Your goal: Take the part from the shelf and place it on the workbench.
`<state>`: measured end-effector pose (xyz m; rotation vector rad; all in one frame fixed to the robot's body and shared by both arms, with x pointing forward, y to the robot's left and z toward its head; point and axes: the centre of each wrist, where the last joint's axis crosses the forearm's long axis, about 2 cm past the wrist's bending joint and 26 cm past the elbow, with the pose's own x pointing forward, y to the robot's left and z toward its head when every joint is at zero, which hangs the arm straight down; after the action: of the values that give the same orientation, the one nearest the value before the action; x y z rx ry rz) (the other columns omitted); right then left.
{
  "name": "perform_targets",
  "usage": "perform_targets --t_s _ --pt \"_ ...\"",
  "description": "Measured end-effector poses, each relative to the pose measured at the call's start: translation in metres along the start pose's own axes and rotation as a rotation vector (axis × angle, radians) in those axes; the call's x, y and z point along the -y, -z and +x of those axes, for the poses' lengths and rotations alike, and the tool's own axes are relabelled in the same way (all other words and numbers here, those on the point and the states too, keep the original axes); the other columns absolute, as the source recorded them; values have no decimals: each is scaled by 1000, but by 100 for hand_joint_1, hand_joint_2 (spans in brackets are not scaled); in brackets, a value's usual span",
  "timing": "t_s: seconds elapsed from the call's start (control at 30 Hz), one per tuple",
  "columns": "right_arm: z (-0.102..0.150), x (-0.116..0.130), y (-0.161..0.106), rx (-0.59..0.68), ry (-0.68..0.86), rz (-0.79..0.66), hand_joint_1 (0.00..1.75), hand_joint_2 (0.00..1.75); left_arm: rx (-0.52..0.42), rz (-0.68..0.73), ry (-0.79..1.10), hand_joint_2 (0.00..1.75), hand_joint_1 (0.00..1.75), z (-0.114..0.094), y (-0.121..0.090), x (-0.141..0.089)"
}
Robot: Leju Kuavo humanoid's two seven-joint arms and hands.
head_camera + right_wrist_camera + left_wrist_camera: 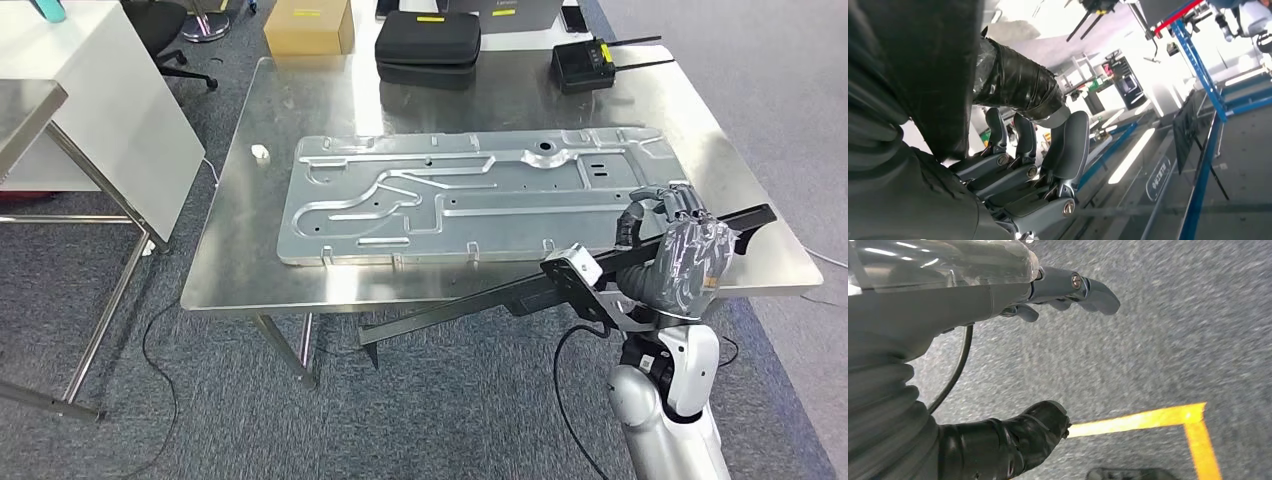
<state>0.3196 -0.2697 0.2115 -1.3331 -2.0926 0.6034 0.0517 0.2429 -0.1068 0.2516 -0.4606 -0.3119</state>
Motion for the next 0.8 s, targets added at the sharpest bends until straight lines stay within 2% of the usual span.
perform_targets --t_s 0.5,0.8 --pt "-11 -1 0 -22 -17 18 175 175 13 -5 12 175 0 4 1 0" --pt "-13 -4 -3 -30 -16 41 175 175 5 -5 20 175 0 -1 0 -2"
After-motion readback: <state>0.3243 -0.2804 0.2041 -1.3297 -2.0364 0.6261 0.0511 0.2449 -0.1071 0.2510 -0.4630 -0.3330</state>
